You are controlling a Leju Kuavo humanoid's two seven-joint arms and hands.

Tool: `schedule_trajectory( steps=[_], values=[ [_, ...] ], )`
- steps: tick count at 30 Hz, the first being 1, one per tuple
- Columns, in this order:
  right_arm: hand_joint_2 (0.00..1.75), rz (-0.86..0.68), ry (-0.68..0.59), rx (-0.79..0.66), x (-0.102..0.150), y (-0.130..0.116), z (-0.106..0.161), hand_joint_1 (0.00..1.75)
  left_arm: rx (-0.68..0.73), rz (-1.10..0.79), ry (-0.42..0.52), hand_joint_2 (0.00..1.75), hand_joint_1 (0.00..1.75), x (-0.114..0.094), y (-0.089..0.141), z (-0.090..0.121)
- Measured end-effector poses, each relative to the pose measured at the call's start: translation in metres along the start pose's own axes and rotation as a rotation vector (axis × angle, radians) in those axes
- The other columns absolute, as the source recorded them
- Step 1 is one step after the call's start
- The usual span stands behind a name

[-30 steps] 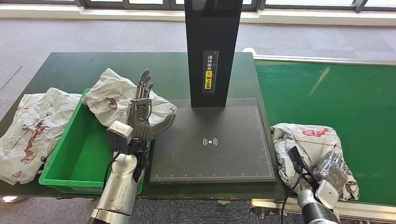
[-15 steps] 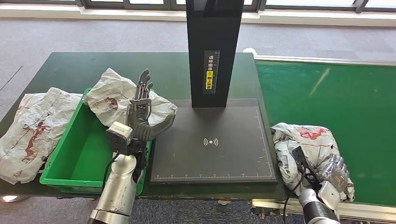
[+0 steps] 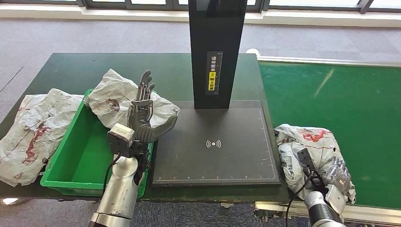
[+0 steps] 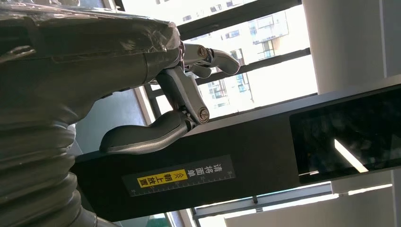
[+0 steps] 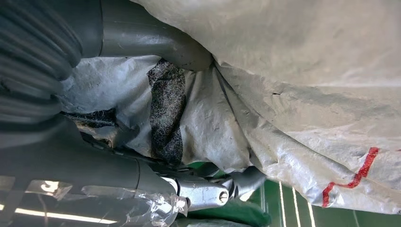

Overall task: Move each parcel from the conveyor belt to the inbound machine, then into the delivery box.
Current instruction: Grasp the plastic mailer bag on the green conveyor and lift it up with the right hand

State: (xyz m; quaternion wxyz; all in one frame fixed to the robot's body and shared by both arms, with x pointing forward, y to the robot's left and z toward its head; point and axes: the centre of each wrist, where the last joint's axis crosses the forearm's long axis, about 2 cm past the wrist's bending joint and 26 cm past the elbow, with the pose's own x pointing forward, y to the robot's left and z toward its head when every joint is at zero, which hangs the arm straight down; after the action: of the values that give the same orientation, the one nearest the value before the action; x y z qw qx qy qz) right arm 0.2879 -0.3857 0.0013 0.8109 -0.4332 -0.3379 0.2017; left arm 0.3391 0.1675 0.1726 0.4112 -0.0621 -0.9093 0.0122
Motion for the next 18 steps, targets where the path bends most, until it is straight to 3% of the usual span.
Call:
schedule_trajectory(
  steps=[6,13,18],
  values=[
    [1.75,-0.026,-0.033,-0.017,-0.002,-0.001,0.0,1.75,-0.011,-0.005,-0.001,1.75,0.0,0.001,0.0,0.0],
    [1.75,-0.19,-0.223,-0.289,0.008,-0.013,0.006,1.75,-0.025,-0.021,0.004,1.75,0.0,0.002,0.0,-0.001],
    [1.75,-0.291,-0.361,-0.477,0.032,-0.022,0.023,1.75,-0.025,-0.022,-0.004,1.75,0.0,0.002,0.0,-0.001]
  ],
)
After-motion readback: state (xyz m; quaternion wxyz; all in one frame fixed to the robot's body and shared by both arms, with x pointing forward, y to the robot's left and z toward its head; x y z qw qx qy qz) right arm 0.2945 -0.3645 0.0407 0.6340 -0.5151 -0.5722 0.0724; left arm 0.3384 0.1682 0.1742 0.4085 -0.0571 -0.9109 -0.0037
